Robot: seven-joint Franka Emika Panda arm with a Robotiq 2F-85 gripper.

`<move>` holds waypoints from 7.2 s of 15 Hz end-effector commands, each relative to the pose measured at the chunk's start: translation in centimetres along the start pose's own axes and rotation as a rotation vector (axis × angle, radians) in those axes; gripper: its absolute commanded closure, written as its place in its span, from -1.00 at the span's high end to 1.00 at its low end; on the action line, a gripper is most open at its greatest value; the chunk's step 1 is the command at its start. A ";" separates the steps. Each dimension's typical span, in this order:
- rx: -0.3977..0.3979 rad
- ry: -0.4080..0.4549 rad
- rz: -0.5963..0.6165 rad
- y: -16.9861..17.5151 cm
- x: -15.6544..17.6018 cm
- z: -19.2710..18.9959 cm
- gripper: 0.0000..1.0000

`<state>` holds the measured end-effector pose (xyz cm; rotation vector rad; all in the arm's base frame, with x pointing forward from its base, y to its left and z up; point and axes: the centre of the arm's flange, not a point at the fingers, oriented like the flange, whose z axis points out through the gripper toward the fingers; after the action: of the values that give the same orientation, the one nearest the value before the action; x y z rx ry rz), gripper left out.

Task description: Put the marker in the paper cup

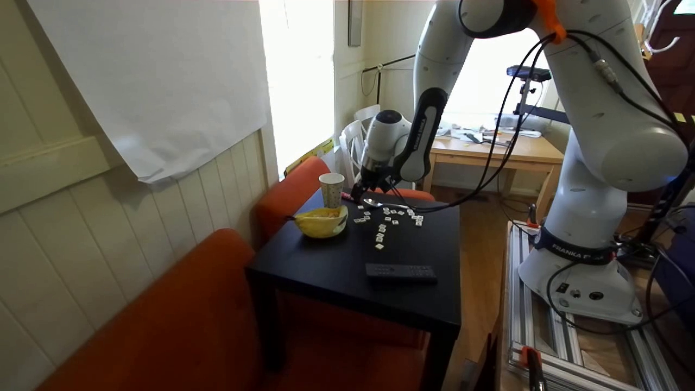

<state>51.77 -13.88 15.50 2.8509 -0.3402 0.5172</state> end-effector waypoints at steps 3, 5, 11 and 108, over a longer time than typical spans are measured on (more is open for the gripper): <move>0.003 0.004 0.025 0.2 0.0 0.0 1.00; 0.004 0.005 0.029 0.2 0.0 0.0 1.00; 0.015 0.010 0.032 0.6 0.4 0.5 1.00; -0.060 -0.334 -0.857 -5.8 14.9 -8.9 0.57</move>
<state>63.57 -8.49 27.06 2.6358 0.7852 -0.1673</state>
